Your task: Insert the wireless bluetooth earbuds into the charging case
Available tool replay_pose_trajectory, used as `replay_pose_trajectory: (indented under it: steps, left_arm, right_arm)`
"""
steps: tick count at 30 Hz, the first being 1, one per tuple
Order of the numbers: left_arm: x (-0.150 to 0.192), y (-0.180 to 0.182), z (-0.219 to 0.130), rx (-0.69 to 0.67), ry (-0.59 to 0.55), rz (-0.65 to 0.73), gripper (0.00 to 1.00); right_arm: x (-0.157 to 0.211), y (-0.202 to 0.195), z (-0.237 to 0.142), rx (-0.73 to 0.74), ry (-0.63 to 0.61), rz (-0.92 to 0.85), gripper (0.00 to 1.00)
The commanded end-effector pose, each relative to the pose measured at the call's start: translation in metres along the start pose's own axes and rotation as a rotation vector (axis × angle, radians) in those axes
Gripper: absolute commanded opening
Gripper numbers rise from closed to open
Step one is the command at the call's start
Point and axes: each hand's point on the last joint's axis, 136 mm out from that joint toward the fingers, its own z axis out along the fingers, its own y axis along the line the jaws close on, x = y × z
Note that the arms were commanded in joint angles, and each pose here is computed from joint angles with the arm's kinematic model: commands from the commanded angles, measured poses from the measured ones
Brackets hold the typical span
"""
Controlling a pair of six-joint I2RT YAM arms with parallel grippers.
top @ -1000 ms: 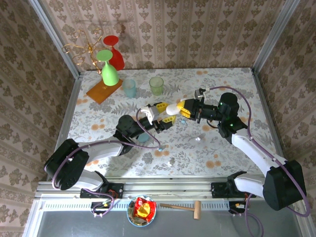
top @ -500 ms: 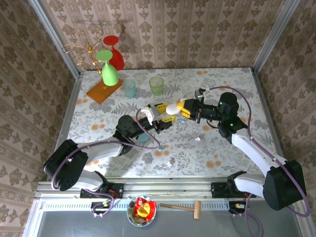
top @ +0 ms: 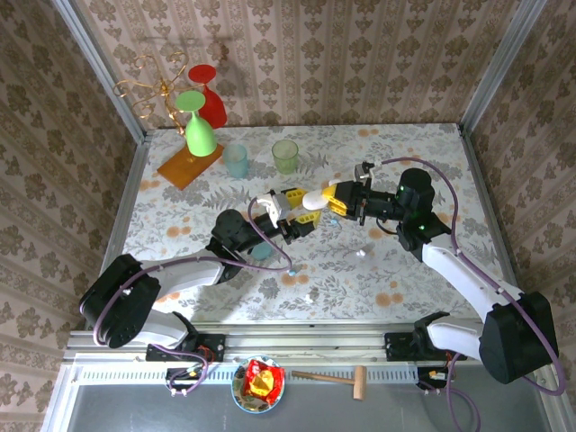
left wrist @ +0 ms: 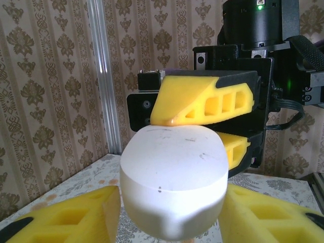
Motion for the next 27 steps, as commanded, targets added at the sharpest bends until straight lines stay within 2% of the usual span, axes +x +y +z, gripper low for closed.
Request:
replay_pose_trajectory:
  steps: [1,5,12,16,20,27]
  left_arm:
    - [-0.0339,-0.0002,0.0011,0.005,-0.085,0.024,0.54]
    - [-0.0325,-0.0003,0.0005,0.001,-0.079,0.026,0.54]
    - [-0.0304,-0.002,0.0007,0.008,-0.073,0.029,0.46]
    - [-0.0285,-0.0022,0.0007,0.009,-0.068,0.031,0.52]
    - [-0.0278,-0.0027,0.0014,0.013,-0.068,0.031,0.4]
    - [-0.0295,-0.003,0.0006,0.011,-0.073,0.03,0.33]
  right_arm:
    - [0.0022,0.0105,0.0019,-0.011,0.017,-0.034,0.17]
    - [0.0022,0.0106,0.0019,-0.01,0.016,-0.032,0.17]
    - [0.0022,0.0128,0.0019,-0.013,0.017,-0.034,0.17]
    - [0.0021,0.0151,0.0021,-0.016,0.019,-0.035,0.17]
    - [0.0019,0.016,0.0019,-0.017,0.019,-0.032,0.17]
    - [0.0023,0.0155,0.0019,-0.014,0.018,-0.031,0.2]
